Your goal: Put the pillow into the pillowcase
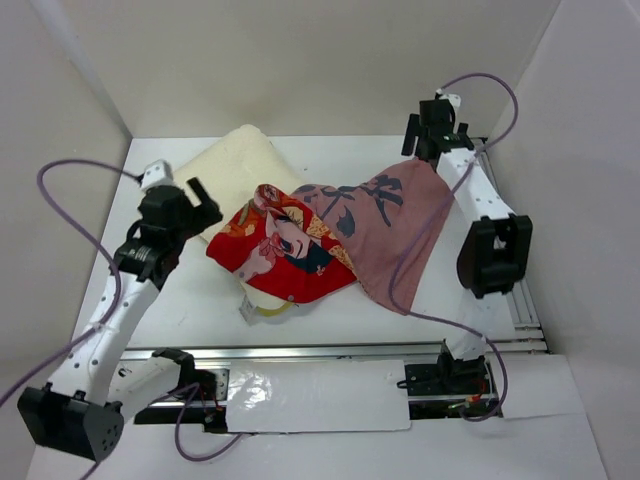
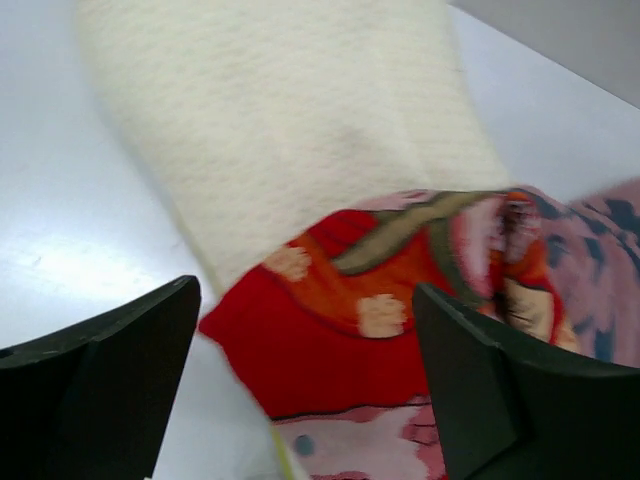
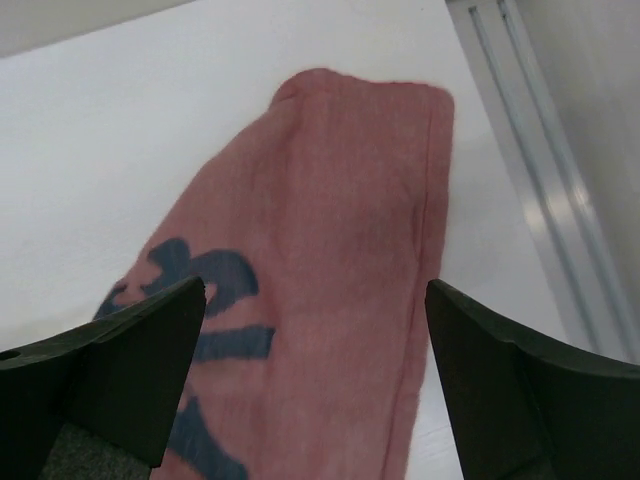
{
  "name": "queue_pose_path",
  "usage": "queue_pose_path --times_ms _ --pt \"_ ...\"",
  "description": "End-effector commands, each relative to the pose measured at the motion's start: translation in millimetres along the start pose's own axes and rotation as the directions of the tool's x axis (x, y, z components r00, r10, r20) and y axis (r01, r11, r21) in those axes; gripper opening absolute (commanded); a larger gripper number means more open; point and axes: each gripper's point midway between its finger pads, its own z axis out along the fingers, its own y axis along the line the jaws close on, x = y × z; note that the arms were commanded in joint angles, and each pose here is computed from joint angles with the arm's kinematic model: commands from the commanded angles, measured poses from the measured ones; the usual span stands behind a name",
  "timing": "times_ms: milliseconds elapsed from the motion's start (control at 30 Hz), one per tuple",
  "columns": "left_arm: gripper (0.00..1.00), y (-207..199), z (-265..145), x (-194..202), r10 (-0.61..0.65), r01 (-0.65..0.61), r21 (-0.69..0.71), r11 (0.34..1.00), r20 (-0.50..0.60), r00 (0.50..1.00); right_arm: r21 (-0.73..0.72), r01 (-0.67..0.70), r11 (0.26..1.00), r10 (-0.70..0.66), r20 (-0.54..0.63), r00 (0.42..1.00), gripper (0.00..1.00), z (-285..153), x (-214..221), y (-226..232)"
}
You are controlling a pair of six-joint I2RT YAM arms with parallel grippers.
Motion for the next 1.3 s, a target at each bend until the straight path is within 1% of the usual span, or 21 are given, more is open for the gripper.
queue_pose_path --times_ms 0,33,67,100,133,167,200,267,333,367,400,533,633,767,800,867,900,933,1033,1167,1267 --pt "0.95 52 7 41 -0.141 0.126 -0.136 0.983 -0.104 0.985 0.044 -0.171 0.984 0.175 -0.093 0.980 0.96 -42 46 -22" --pt "0.92 52 11 56 -0.152 0.136 -0.112 0.984 -0.145 0.978 0.013 -0.247 0.969 0.247 -0.077 0.966 0.95 -65 46 -20" --pt "0.90 55 13 58 -0.160 0.145 -0.108 0.984 -0.147 0.976 -0.015 -0.238 0.971 0.233 -0.156 0.960 0.94 -68 90 -13" --pt "0.88 58 19 59 -0.157 0.142 -0.105 0.984 -0.151 0.976 -0.048 -0.237 0.970 0.226 -0.170 0.959 0.92 -76 103 -9" --pt "0.87 57 20 63 -0.157 0.141 -0.101 0.985 -0.167 0.973 -0.078 -0.295 0.952 0.282 -0.143 0.949 0.90 -95 100 -12" --pt "0.85 60 24 68 -0.172 0.154 -0.110 0.982 -0.177 0.969 -0.117 -0.300 0.947 0.279 -0.168 0.946 0.89 -105 113 -4" --pt "0.85 64 27 75 -0.178 0.157 -0.116 0.981 -0.191 0.965 -0.129 -0.278 0.952 0.247 -0.212 0.945 0.89 -111 146 -2" --pt "0.82 67 33 78 -0.218 0.204 -0.089 0.975 -0.191 0.957 -0.162 -0.291 0.943 0.256 -0.206 0.944 0.89 -132 156 -3" --pt "0.82 70 39 81 -0.245 0.238 -0.059 0.970 -0.199 0.949 -0.139 -0.271 0.953 0.228 -0.260 0.938 0.89 -143 192 -8" --pt "0.79 64 41 86 -0.249 0.254 -0.004 0.967 -0.215 0.944 -0.141 -0.272 0.952 0.230 -0.257 0.939 0.89 -149 196 -12" --pt "0.79 63 42 88 -0.253 0.263 0.014 0.965 -0.221 0.942 -0.105 -0.240 0.965 0.203 -0.280 0.938 0.89 -151 214 -20" --pt "0.79 63 47 98 -0.242 0.258 0.042 0.965 -0.227 0.943 -0.057 -0.224 0.973 0.194 -0.319 0.928 0.89 -157 236 -31" --pt "0.79 61 50 106 -0.240 0.262 0.069 0.963 -0.235 0.942 -0.082 -0.226 0.971 0.181 -0.367 0.912 0.89 -161 254 -26" --pt "0.67 51 48 105 -0.218 0.252 0.141 0.957 -0.218 0.951 -0.113 -0.228 0.967 0.167 -0.394 0.904 0.89 -165 261 -19" --pt "0.50 52 48 104 -0.219 0.250 0.133 0.959 -0.212 0.952 -0.109 -0.212 0.971 0.151 -0.406 0.901 0.89 -165 265 -21" --pt "0.26 56 46 103 -0.223 0.249 0.104 0.963 -0.213 0.951 -0.122 -0.188 0.975 0.118 -0.436 0.892 0.89 -172 274 -18" --pt "0.03 58 47 98 -0.224 0.245 0.086 0.966 -0.200 0.954 -0.112 -0.163 0.980 0.096 -0.447 0.889 0.89 -176 279 -21" --pt "0.00 61 46 101 -0.226 0.245 0.070 0.967 -0.206 0.952 -0.107 -0.138 0.985 0.075 -0.452 0.889 0.89 -178 285 -22" --pt "0.00 55 41 88 -0.202 0.221 0.092 0.971 -0.178 0.963 -0.113 -0.069 0.991 0.008 -0.464 0.886 0.89 -188 310 -17" --pt "0.00 48 29 74 -0.191 0.206 0.096 0.974 -0.146 0.971 -0.079 -0.052 0.996 0.004 -0.518 0.855 0.89 -187 338 -9" --pt "0.00 42 20 55 -0.184 0.193 0.109 0.975 -0.082 0.979 -0.038 -0.031 0.999 0.006 -0.539 0.843 0.89 -183 351 -11"
